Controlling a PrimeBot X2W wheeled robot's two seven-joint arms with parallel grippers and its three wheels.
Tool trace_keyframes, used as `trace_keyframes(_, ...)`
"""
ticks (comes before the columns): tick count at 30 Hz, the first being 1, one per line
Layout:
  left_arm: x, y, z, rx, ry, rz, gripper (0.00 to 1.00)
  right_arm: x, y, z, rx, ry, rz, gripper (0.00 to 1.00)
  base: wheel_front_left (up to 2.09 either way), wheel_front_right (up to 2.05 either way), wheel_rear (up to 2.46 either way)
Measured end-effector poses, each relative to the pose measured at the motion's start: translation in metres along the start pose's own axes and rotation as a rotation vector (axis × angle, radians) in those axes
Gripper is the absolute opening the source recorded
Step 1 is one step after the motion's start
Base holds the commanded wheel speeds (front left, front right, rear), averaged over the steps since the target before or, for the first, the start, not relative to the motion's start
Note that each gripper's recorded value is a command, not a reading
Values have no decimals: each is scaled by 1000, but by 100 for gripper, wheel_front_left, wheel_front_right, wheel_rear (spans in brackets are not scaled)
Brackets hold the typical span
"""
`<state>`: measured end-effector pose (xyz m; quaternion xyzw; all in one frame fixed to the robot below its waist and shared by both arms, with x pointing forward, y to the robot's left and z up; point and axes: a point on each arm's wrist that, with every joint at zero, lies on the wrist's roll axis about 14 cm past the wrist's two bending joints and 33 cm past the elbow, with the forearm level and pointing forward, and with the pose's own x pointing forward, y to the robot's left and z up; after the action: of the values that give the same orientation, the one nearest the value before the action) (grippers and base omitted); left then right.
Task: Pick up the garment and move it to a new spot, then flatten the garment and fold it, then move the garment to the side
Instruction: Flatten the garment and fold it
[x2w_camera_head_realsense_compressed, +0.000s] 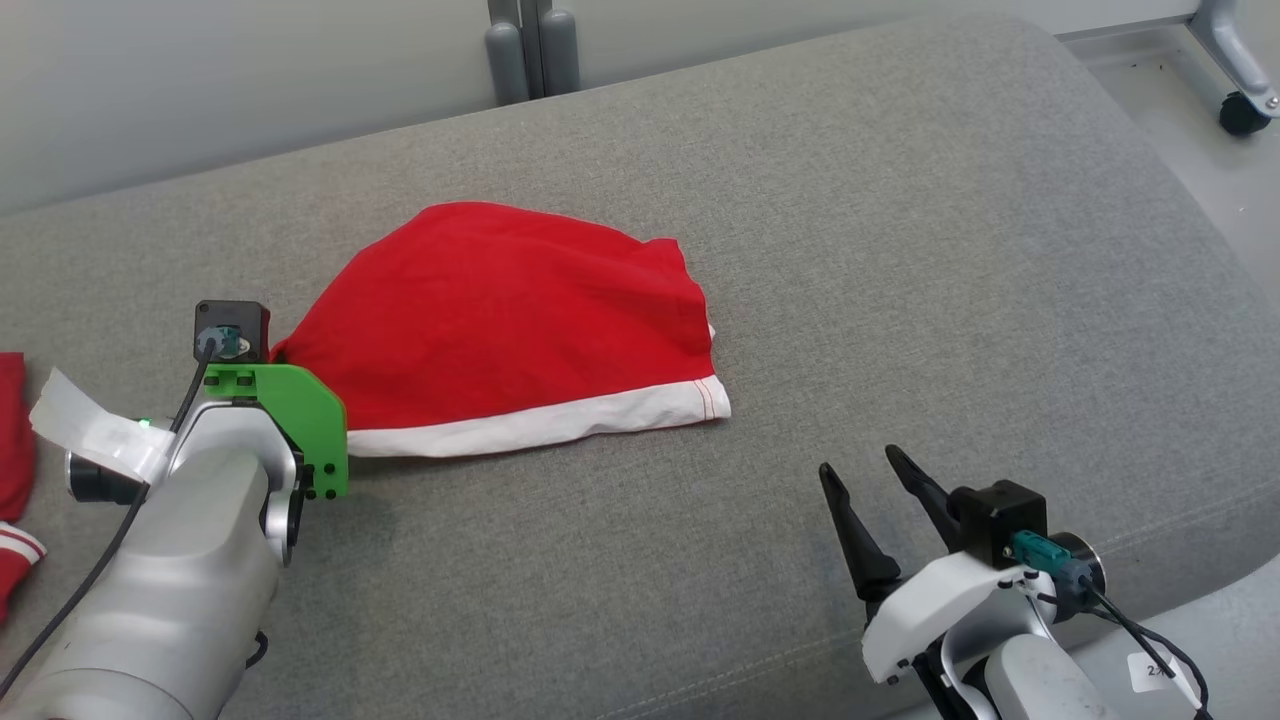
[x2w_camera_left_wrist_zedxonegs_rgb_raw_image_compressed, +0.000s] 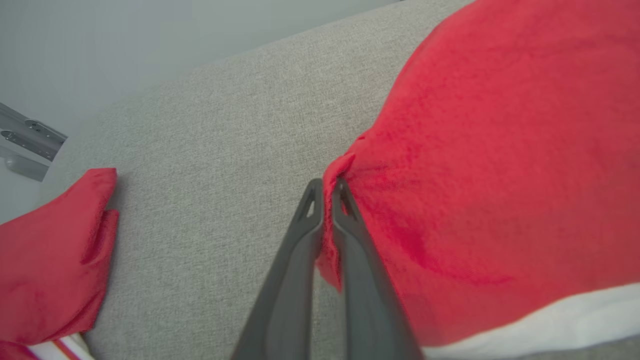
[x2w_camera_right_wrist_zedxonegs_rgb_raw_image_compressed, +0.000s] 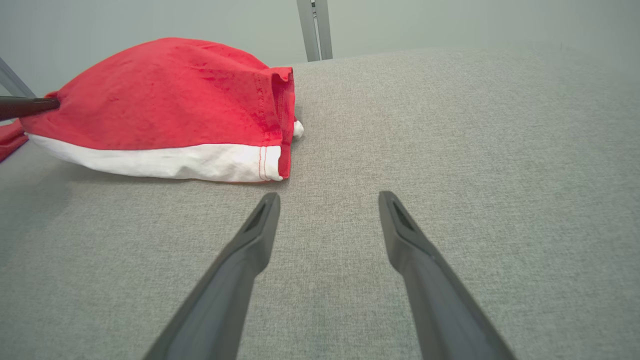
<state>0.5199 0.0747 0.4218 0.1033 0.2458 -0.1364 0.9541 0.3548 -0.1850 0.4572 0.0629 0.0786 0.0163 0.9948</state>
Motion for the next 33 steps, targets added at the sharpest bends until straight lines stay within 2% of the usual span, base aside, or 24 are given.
trace_keyframes(1, 1, 0, -2, -6, 10, 4, 39, 0, -1, 0, 0, 1, -2, 100, 0, 0, 0)
trace_keyframes(2, 3, 0, -4, -15, 7, 11, 100, 1, -2, -2, 4, 5, -6, 100, 0, 0, 0)
trace_keyframes(7, 5, 2, -2, -24, -21, 23, 100, 2, -6, -4, 7, 12, -18, 100, 0, 0, 0)
trace_keyframes(11, 0, 8, 5, -61, -102, 42, 100, 4, -10, 0, 14, -6, -28, 100, 0, 0, 0)
trace_keyframes(14, -8, 11, 13, -103, -175, 48, 100, 6, -13, 4, 35, -23, -37, 100, 0, 0, 0)
trace_keyframes(18, -22, 16, 30, -219, -261, 49, 100, 8, -18, 10, 67, -52, -54, 100, 0, 0, 0)
trace_keyframes(22, -52, 24, 70, -320, -446, 45, 100, 14, -17, 16, 94, -83, -49, 100, 0, 0, 0)
trace_keyframes(27, -98, 34, 58, -412, -560, 83, 100, 23, -7, 24, 116, -113, -20, 100, 0, 0, 0)
trace_keyframes(33, -135, 41, 41, -447, -623, 119, 100, 31, 14, 34, 121, -139, 42, 100, 0, 0, 0)
